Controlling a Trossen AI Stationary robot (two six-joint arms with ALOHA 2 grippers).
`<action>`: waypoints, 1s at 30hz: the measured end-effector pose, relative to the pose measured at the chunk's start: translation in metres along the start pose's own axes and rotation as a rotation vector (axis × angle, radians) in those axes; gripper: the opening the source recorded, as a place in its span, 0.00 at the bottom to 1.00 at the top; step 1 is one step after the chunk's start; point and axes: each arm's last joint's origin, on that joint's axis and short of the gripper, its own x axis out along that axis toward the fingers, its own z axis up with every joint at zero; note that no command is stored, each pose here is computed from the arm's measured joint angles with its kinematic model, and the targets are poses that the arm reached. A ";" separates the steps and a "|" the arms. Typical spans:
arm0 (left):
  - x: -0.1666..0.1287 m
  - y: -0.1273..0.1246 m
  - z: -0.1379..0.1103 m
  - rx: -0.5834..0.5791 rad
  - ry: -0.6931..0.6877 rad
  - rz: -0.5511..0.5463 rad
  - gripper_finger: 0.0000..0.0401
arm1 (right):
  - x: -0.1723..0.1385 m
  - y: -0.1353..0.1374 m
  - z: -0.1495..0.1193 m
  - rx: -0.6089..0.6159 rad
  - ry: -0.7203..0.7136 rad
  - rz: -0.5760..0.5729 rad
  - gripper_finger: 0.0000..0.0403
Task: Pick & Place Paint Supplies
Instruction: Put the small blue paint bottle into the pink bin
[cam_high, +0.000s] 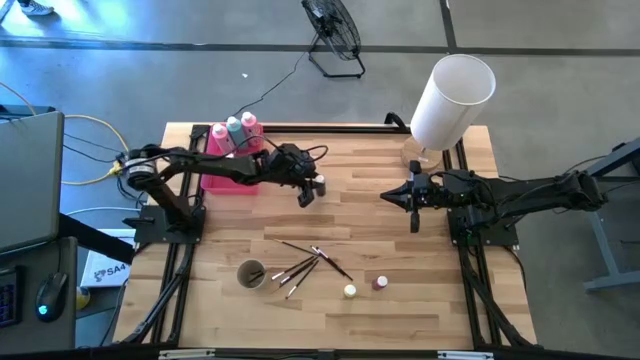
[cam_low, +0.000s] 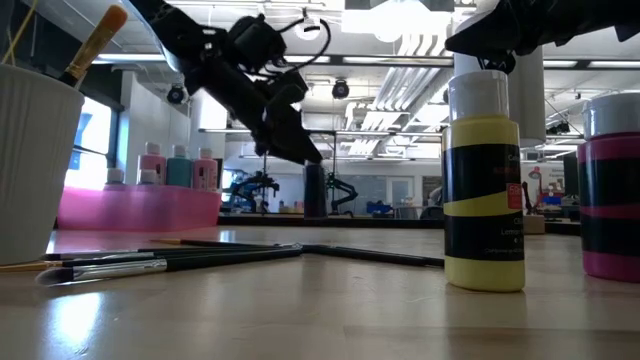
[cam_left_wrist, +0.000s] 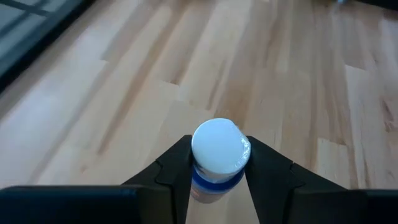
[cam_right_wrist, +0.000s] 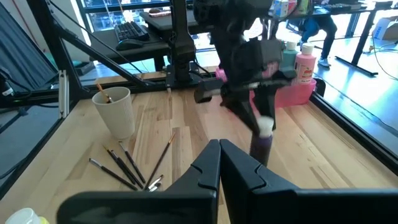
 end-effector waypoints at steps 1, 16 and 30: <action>-0.005 0.000 0.002 0.000 -0.005 0.019 0.31 | 0.000 0.000 0.000 0.000 0.000 0.000 0.01; -0.119 -0.001 0.029 -0.060 -0.082 0.253 0.31 | 0.000 0.000 -0.002 -0.001 0.018 0.000 0.01; -0.201 0.004 0.011 -0.276 -0.121 0.545 0.31 | 0.000 0.000 -0.002 -0.002 0.023 0.004 0.01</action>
